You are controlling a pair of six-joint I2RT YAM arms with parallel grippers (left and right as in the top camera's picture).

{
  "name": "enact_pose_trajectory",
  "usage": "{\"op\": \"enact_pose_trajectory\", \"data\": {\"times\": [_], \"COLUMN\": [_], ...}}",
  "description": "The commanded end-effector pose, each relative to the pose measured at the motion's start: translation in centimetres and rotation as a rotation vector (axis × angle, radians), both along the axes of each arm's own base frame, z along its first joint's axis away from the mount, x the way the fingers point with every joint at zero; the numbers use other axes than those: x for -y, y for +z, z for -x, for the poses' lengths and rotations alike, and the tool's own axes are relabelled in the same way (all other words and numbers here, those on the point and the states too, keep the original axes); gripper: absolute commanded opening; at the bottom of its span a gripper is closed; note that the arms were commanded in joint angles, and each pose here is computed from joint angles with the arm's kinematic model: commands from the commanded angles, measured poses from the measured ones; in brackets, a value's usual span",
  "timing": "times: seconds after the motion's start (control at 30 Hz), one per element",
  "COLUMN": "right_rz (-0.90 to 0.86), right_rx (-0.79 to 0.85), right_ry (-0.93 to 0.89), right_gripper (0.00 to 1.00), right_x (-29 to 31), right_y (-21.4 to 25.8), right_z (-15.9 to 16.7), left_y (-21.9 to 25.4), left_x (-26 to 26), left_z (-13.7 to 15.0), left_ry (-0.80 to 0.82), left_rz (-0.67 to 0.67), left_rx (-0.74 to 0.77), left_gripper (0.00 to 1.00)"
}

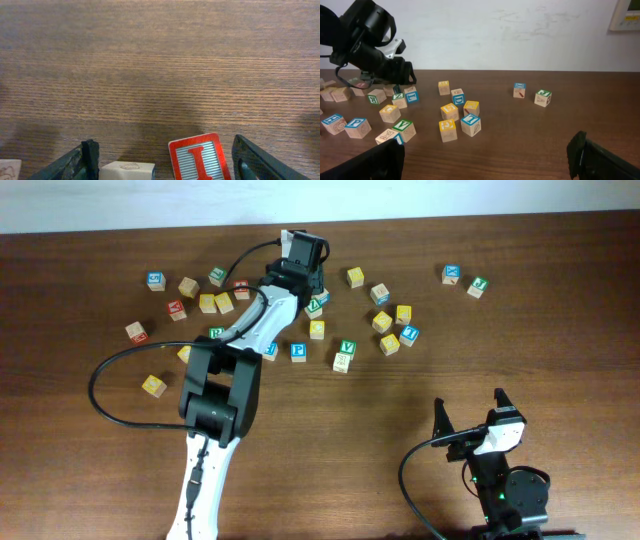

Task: Spell out ICRA
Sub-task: 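Lower the left gripper and close it on the red I block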

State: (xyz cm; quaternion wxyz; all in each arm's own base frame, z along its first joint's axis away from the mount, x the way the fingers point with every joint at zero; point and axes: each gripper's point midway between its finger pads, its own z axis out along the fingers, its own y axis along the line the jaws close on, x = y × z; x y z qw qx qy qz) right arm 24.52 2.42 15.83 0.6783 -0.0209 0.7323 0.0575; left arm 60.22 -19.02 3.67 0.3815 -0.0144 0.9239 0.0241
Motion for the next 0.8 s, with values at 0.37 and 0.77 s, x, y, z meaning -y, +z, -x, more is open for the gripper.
{"op": "enact_pose_trajectory", "data": {"times": [0.37,0.77], "right_rz": [-0.003,-0.003], "right_rx": [-0.005,-0.005], "right_ry": [-0.014,-0.014], "right_gripper": [0.98,0.98], "right_x": [0.3,0.3], "right_y": [-0.3,-0.3], "right_z": [0.0,0.0], "left_y": [5.1,1.5], "left_x": [3.0,3.1], "left_z": [-0.8,-0.5], "left_ry": [-0.073,-0.068], "left_rz": [0.182,0.164], "left_rx": [0.078,0.024], "left_gripper": [0.70,0.63]}}
